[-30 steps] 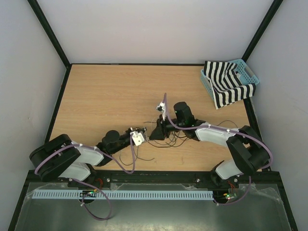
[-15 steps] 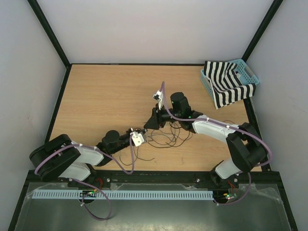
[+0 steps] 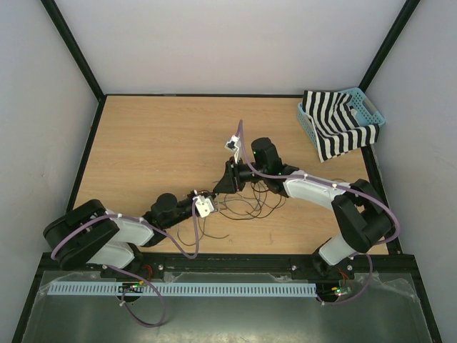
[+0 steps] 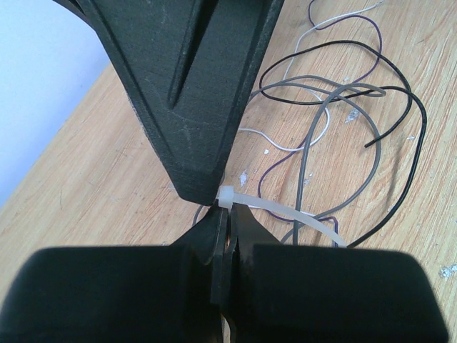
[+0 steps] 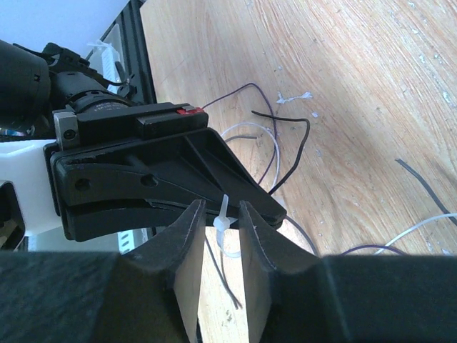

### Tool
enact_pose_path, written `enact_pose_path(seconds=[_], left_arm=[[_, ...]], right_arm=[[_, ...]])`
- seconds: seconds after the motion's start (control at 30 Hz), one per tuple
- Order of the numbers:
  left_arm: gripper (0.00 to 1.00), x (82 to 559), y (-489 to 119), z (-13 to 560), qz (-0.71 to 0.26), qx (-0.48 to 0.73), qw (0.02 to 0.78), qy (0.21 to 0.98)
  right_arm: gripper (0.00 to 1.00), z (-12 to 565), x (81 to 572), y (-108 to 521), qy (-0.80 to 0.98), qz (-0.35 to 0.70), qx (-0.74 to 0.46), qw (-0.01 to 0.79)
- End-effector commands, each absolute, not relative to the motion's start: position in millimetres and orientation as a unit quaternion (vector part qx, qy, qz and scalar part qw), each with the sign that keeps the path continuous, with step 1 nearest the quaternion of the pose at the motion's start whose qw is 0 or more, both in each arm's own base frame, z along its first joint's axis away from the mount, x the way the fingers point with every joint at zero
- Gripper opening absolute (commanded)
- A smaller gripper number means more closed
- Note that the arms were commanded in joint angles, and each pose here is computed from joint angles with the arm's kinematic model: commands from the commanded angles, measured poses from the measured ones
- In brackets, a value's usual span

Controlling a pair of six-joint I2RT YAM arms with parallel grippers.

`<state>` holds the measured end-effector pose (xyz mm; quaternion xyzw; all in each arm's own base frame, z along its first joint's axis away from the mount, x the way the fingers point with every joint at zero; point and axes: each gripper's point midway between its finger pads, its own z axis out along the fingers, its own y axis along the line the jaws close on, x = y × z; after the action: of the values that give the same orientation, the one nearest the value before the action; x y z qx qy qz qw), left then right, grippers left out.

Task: Zip-tie the wires
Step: Tie the cable at the center of the board.

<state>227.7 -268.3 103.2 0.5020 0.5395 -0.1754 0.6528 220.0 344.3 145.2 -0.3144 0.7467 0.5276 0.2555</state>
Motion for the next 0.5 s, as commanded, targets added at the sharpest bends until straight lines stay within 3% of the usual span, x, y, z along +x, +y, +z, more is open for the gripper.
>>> enact_pose_path(seconds=[0.0, 0.3, 0.47], left_arm=[[0.00, 228.9, -269.1, 112.1, -0.180, 0.494, 0.663, 0.533], [0.00, 230.0, -269.3, 112.9, -0.179, 0.493, 0.664, 0.533], [0.00, 230.1, -269.1, 111.9, -0.178, 0.493, 0.663, 0.534]], right_arm=[[0.33, 147.8, 216.2, 346.8, 0.737, 0.544, -0.317, 0.246], [0.26, 146.1, 213.8, 349.0, 0.736, 0.554, -0.310, 0.234], [0.13, 145.0, 213.4, 349.6, 0.736, 0.557, -0.309, 0.228]])
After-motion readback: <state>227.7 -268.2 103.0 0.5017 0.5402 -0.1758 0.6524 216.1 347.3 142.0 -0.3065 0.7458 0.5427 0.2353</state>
